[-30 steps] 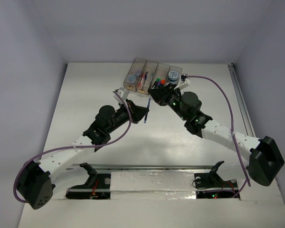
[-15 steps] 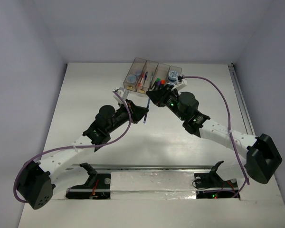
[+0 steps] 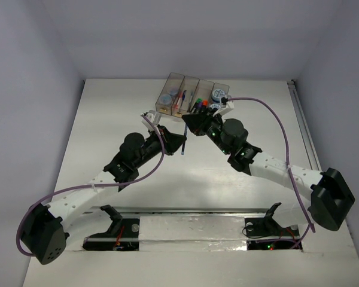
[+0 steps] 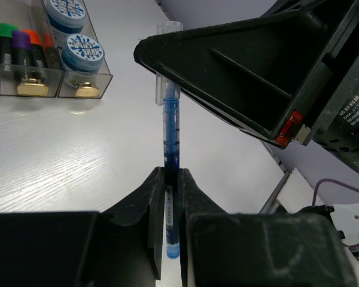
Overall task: Sort the stationery into containers
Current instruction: Close the pen cap on the pen.
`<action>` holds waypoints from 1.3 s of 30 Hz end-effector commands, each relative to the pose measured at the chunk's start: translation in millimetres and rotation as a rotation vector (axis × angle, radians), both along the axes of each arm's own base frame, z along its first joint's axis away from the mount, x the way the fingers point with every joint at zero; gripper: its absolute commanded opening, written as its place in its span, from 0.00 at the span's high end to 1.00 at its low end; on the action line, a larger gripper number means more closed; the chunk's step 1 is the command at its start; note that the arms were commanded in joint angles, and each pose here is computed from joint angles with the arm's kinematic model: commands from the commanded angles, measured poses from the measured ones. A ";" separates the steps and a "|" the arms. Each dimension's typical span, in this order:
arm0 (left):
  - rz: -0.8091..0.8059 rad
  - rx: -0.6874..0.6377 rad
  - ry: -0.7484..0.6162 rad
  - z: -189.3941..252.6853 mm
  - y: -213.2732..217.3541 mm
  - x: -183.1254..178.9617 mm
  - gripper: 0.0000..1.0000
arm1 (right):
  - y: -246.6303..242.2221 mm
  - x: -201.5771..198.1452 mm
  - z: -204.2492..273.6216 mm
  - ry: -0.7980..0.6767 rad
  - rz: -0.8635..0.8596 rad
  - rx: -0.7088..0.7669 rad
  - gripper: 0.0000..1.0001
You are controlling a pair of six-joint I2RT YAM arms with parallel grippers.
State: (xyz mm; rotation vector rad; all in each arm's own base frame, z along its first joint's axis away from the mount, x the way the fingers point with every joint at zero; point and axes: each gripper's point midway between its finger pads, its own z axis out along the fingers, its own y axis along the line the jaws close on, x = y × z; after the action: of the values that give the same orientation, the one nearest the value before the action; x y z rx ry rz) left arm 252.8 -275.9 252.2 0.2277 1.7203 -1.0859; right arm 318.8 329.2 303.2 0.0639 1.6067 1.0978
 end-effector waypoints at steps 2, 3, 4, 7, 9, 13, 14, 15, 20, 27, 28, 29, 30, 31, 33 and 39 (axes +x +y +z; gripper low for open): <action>0.028 -0.119 -0.097 52.4 5.4 1.3 1.00 | 4.8 -6.1 26.4 -0.091 -0.010 0.041 1.00; 0.029 -0.123 -0.099 53.8 5.7 1.3 1.00 | 4.8 -6.1 26.0 -0.090 -0.010 0.040 1.00; 0.028 -0.124 -0.098 53.8 5.5 1.1 1.00 | 4.9 -5.7 25.0 -0.087 -0.012 0.038 1.00; 0.034 -0.122 -0.101 55.5 7.4 3.5 1.00 | 6.8 -7.3 24.0 -0.088 0.003 0.026 1.00; 0.026 -0.114 -0.094 53.5 6.0 3.1 1.00 | 6.9 -8.5 23.9 -0.088 0.009 0.019 1.00; 0.016 -0.095 -0.077 46.1 3.7 3.3 1.00 | 5.0 -10.6 27.2 -0.090 0.011 0.007 1.00; 0.015 -0.093 -0.074 44.4 3.4 3.3 1.00 | 4.6 -11.5 28.7 -0.092 0.014 0.004 1.00; 0.013 -0.091 -0.073 44.0 2.8 3.5 1.00 | 4.1 -11.8 28.8 -0.092 0.014 0.000 1.00; 0.012 -0.087 -0.067 43.7 1.7 4.5 1.00 | 2.2 -12.2 31.7 -0.104 0.010 -0.022 1.00; 0.004 -0.080 -0.056 40.1 -0.6 5.1 1.00 | 0.3 -12.3 31.5 -0.115 0.007 -0.057 1.00; 0.006 -0.083 -0.060 42.2 -0.3 5.2 1.00 | 1.1 -12.7 30.4 -0.114 0.012 -0.061 1.00; 0.010 -0.082 -0.063 43.0 0.3 5.8 1.00 | 2.3 -13.8 30.8 -0.115 0.021 -0.061 1.00; 0.012 -0.085 -0.067 45.3 0.8 5.7 1.00 | 3.1 -13.7 28.7 -0.110 0.024 -0.067 1.00; 0.012 -0.083 -0.067 45.3 0.8 5.7 1.00 | 4.1 -14.7 29.4 -0.113 0.032 -0.067 1.00; 0.012 -0.079 -0.069 46.9 0.7 6.2 1.00 | 7.5 -15.9 25.6 -0.111 0.052 -0.083 1.00; 0.016 -0.086 -0.076 52.1 1.1 6.8 1.00 | 8.8 -17.6 21.3 -0.102 0.065 -0.097 1.00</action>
State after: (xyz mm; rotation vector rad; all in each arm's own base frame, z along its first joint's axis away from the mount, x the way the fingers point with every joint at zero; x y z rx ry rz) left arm 252.7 -275.5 256.0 0.2126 1.7420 -1.0987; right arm 312.9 330.5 304.8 -0.0479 1.6098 1.0101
